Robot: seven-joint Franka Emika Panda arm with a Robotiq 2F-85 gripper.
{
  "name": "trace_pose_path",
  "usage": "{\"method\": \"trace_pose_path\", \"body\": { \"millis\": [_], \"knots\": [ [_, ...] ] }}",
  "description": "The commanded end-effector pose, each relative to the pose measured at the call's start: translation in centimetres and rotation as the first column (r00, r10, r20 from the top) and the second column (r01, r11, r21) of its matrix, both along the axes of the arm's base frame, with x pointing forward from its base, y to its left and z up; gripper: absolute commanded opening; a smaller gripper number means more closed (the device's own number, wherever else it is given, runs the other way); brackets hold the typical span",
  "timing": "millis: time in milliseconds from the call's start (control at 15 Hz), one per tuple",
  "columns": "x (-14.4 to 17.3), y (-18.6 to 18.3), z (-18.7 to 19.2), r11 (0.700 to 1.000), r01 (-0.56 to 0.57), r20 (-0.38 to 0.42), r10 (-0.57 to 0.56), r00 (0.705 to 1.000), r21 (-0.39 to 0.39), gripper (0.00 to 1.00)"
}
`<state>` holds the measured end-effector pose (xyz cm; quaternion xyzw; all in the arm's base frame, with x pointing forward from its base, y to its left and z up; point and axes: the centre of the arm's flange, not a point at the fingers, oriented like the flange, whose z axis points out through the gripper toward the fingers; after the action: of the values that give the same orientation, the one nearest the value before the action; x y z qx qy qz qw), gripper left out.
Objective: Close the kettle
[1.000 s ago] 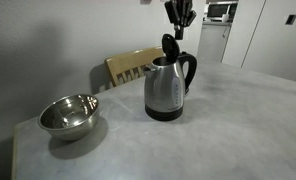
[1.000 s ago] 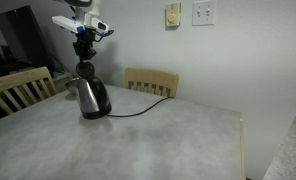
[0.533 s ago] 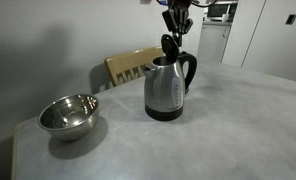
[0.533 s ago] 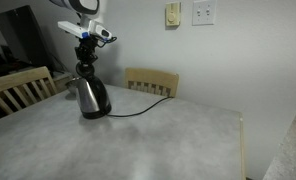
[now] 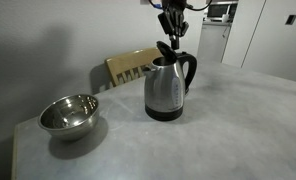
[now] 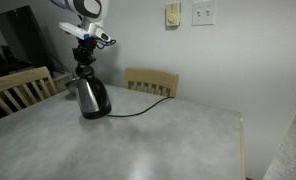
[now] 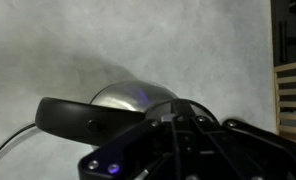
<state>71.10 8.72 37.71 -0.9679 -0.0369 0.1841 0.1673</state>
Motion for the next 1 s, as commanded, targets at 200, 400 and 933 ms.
{"method": "trace_pose_path", "body": {
  "millis": [200,400,933],
  "knots": [
    [2.16,0.2,0.08,0.999,-0.03,-0.034,0.031,0.999,0.029,0.0],
    [2.3,0.24,0.1,0.999,-0.035,-0.038,0.036,0.999,0.032,0.0],
    [2.53,0.21,0.09,0.999,-0.039,-0.04,0.041,0.998,0.034,0.0]
  ]
}}
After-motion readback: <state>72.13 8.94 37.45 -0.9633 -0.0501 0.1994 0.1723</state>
